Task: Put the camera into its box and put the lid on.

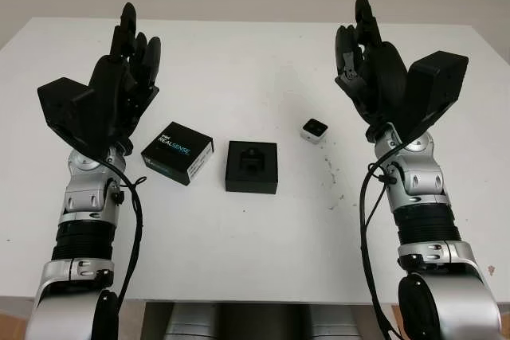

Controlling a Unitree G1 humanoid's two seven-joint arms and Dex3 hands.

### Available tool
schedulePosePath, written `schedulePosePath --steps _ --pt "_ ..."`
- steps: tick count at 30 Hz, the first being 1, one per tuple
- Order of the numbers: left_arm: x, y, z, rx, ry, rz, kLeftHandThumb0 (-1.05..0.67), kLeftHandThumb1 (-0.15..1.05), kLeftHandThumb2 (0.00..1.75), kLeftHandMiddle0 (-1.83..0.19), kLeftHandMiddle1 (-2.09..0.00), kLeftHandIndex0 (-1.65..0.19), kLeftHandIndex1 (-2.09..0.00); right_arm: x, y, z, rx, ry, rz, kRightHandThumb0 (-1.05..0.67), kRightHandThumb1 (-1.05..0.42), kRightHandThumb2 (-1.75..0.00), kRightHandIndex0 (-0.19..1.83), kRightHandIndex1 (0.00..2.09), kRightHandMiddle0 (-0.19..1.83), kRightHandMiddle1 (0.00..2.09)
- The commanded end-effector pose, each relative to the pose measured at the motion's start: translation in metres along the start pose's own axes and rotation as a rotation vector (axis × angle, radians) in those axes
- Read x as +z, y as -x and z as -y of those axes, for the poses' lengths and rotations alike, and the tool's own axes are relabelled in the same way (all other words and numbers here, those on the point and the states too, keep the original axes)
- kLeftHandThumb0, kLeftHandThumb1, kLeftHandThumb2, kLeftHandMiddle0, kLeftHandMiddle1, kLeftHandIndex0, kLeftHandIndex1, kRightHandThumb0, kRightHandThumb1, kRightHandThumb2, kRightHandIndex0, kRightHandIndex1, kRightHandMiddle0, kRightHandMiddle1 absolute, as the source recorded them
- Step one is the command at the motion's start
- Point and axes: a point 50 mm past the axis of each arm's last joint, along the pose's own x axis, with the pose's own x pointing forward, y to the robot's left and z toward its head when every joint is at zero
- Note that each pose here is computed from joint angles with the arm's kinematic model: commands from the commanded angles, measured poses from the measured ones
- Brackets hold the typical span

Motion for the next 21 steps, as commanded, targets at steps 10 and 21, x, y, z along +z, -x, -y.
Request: schedulePosePath --steps 10,21 --pt "-0.002 0.000 0.001 0.003 0.001 -0.008 -0.72 1.05 0.47 0.15 -0.06 0.14 -0.05 -0.002 0.001 0.003 0.023 0.011 -0.014 -0.62 -1.05 -0.67 -0.19 0.00 -0.19 0.00" --pt "0.001 0.001 -0.002 0.020 -0.011 0.003 -0.73 1.05 0.46 0.14 -0.06 0.13 -0.06 0.025 -0.021 0.039 -0.015 0.397 0.018 -0.39 -0.93 -0.05 0.21 0.19 0.17 0.34"
